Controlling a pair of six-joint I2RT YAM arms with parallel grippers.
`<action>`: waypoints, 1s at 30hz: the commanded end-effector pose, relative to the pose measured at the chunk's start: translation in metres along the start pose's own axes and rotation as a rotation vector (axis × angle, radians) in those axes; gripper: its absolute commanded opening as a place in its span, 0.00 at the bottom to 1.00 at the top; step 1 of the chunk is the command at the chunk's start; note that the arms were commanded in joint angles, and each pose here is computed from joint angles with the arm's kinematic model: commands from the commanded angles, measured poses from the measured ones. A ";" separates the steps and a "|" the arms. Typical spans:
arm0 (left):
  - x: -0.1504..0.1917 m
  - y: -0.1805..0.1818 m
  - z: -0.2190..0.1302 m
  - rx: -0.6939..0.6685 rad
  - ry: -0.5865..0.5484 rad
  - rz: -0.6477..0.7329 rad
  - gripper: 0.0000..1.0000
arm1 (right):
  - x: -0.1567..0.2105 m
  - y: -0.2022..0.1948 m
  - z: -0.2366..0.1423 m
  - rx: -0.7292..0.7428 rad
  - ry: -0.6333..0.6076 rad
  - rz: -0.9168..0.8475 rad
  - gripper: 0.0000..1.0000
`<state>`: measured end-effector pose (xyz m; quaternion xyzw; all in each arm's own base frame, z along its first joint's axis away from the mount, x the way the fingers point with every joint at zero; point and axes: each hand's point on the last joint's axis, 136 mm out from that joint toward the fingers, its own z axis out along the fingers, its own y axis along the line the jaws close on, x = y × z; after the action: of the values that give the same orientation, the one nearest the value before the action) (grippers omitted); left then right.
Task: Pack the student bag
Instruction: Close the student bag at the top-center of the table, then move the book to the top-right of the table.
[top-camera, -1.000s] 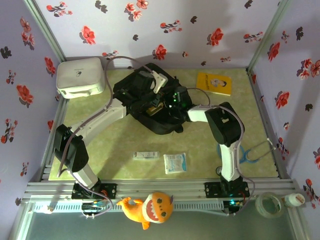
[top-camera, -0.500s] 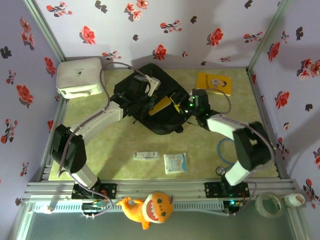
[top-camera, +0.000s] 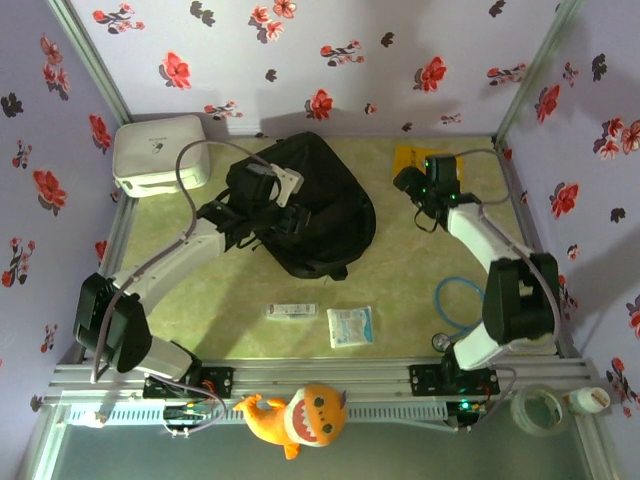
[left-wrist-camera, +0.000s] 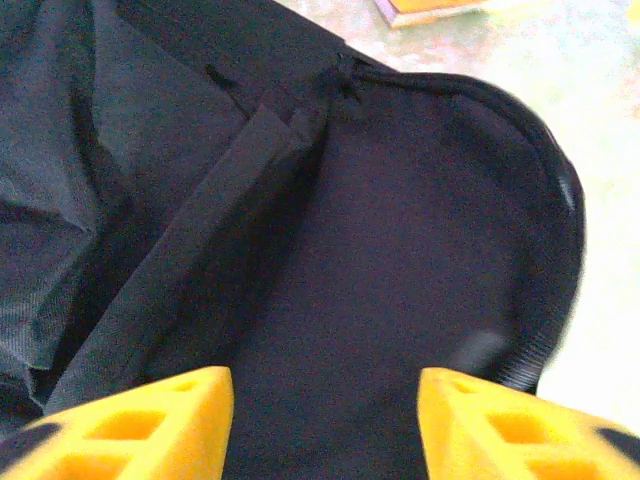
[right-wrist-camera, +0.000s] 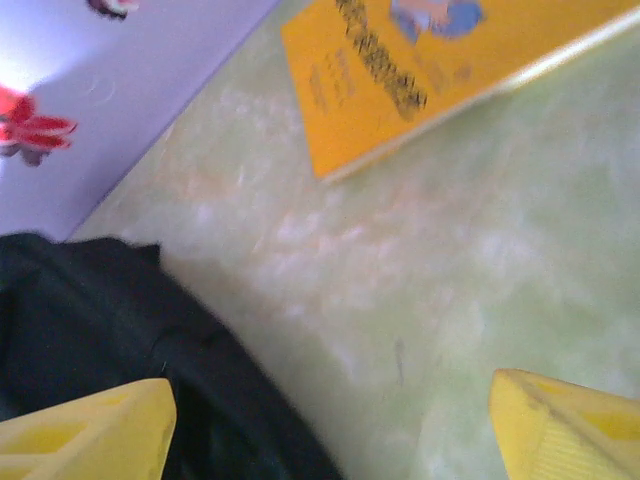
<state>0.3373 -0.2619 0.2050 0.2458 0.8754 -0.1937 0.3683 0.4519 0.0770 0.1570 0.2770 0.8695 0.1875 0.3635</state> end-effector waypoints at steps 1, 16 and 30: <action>0.013 -0.002 -0.010 0.027 0.011 -0.091 0.69 | -0.021 -0.021 0.027 0.135 -0.022 -0.081 0.83; 0.009 0.028 -0.040 -0.047 -0.113 -0.245 0.95 | -0.053 0.014 0.173 0.023 0.065 -0.038 0.82; 0.005 0.027 -0.033 -0.044 -0.095 -0.259 0.98 | -0.022 -0.016 0.211 0.123 0.177 -0.011 0.77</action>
<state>0.3254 -0.2214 0.2107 0.1269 0.8879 -0.2284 0.3787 0.6339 0.0787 0.0534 0.2675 0.8896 0.1775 0.3249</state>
